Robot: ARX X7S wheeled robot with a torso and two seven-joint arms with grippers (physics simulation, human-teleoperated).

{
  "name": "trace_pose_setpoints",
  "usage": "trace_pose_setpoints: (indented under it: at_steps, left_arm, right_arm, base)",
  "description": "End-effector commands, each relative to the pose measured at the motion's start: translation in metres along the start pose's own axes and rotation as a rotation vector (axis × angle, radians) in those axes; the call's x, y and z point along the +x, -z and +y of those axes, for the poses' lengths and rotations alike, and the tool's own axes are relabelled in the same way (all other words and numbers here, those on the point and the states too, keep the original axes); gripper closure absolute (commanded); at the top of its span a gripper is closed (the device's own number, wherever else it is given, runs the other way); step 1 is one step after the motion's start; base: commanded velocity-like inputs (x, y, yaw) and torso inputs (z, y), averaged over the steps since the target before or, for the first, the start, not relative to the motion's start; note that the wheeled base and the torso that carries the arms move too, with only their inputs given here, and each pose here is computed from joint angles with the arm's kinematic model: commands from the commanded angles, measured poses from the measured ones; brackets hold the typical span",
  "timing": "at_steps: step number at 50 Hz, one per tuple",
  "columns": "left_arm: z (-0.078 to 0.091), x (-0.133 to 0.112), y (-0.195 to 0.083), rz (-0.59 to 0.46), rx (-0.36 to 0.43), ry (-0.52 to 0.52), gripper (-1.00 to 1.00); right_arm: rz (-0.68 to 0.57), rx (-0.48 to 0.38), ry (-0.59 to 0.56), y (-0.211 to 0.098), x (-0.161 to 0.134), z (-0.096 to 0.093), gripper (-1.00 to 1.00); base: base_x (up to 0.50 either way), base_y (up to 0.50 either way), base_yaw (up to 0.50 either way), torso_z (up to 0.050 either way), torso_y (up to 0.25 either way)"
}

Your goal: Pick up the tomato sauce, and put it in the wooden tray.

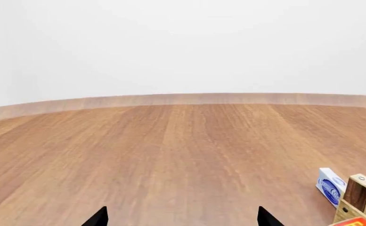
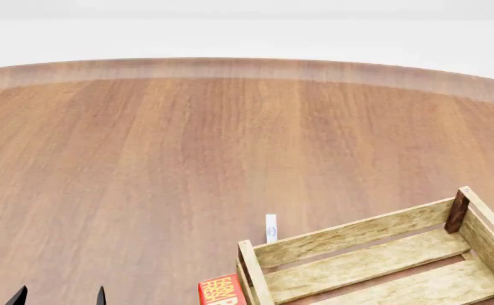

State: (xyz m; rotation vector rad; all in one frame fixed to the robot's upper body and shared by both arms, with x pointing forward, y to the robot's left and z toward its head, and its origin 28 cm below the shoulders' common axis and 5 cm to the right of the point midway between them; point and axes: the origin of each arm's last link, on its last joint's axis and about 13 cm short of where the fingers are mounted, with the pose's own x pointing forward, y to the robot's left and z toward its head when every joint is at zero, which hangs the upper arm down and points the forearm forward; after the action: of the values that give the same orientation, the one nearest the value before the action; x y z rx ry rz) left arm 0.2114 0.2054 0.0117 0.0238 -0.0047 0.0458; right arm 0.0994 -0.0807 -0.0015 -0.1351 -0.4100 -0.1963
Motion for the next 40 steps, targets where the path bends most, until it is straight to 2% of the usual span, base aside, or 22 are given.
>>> trace_pose_setpoints:
  at_steps: [1, 12, 17, 40]
  left_arm:
    - [0.0, 0.0, 0.0, 0.001, 0.0, -0.001, -1.0]
    - [0.0, 0.0, 0.0, 0.0, 0.001, -0.001, -1.0]
    - [0.0, 0.0, 0.0, 0.0, 0.0, 0.0, -1.0]
    - [0.0, 0.001, 0.0, 0.0, 0.001, 0.002, -1.0]
  right_arm:
    - [-0.03, -0.049, 0.04, -0.004, 0.022, -0.006, 1.0]
    - [-0.023, -0.083, 0.085, 0.006, 0.048, -0.008, 1.0]
    - [0.025, -0.088, 0.109, 0.015, 0.067, -0.009, 1.0]
    - [0.009, -0.102, 0.18, -0.001, 0.113, -0.019, 1.0]
  base:
    - [0.0, 0.0, 0.0, 0.0, 0.0]
    - [0.0, 0.0, 0.0, 0.0, 0.0]
    - [0.0, 0.0, 0.0, 0.0, 0.0]
    - [0.0, 0.0, 0.0, 0.0, 0.0]
